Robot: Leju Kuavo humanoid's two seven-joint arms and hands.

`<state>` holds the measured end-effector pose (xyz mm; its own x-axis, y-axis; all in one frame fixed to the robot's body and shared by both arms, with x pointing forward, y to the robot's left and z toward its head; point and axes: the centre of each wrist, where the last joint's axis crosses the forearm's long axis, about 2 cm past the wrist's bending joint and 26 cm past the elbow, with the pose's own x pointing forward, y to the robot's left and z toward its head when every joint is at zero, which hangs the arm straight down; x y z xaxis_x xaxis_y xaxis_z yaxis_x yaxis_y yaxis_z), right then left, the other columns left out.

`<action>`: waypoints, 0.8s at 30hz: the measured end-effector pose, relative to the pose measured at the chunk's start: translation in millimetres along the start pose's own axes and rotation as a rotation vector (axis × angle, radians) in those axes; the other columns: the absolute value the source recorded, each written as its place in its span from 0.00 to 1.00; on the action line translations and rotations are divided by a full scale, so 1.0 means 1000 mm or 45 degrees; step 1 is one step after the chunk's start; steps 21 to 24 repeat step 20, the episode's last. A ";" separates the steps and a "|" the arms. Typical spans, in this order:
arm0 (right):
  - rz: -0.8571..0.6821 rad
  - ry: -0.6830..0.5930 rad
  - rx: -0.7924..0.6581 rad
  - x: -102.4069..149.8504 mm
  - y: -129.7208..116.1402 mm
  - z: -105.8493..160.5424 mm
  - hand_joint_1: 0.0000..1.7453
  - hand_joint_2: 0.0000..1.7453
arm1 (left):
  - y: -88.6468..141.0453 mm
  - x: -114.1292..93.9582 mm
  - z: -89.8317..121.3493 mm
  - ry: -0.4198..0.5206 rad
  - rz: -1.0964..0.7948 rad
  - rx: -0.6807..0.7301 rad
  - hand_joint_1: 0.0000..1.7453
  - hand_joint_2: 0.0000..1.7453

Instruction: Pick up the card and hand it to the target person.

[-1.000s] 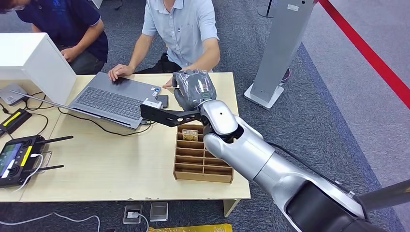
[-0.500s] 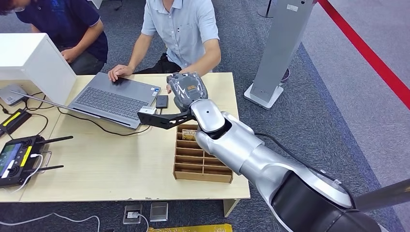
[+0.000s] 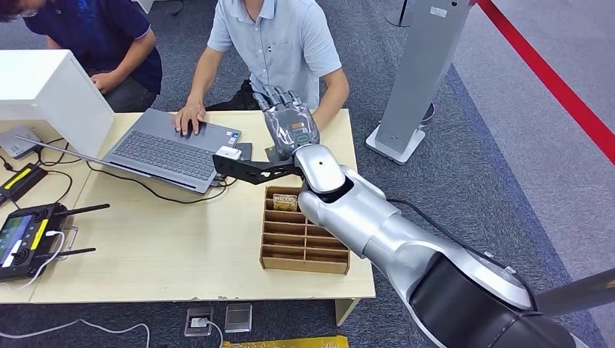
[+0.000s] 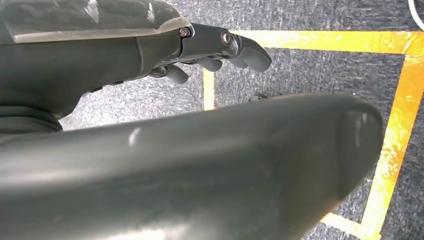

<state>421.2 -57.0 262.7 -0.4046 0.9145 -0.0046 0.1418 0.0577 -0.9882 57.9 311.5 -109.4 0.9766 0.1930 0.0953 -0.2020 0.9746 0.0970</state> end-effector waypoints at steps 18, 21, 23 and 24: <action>-0.984 0.074 -0.205 -0.047 0.033 0.132 0.00 1.00 | 0.004 -0.008 -0.001 0.044 0.052 0.045 0.00 0.00; -1.024 0.069 -0.224 -0.051 0.030 0.140 0.00 1.00 | 0.005 -0.007 -0.001 0.041 0.051 0.045 0.00 0.00; -1.024 0.069 -0.224 -0.051 0.030 0.140 0.00 1.00 | 0.005 -0.007 -0.001 0.041 0.051 0.045 0.00 0.00; -1.024 0.069 -0.224 -0.051 0.030 0.140 0.00 1.00 | 0.005 -0.007 -0.001 0.041 0.051 0.045 0.00 0.00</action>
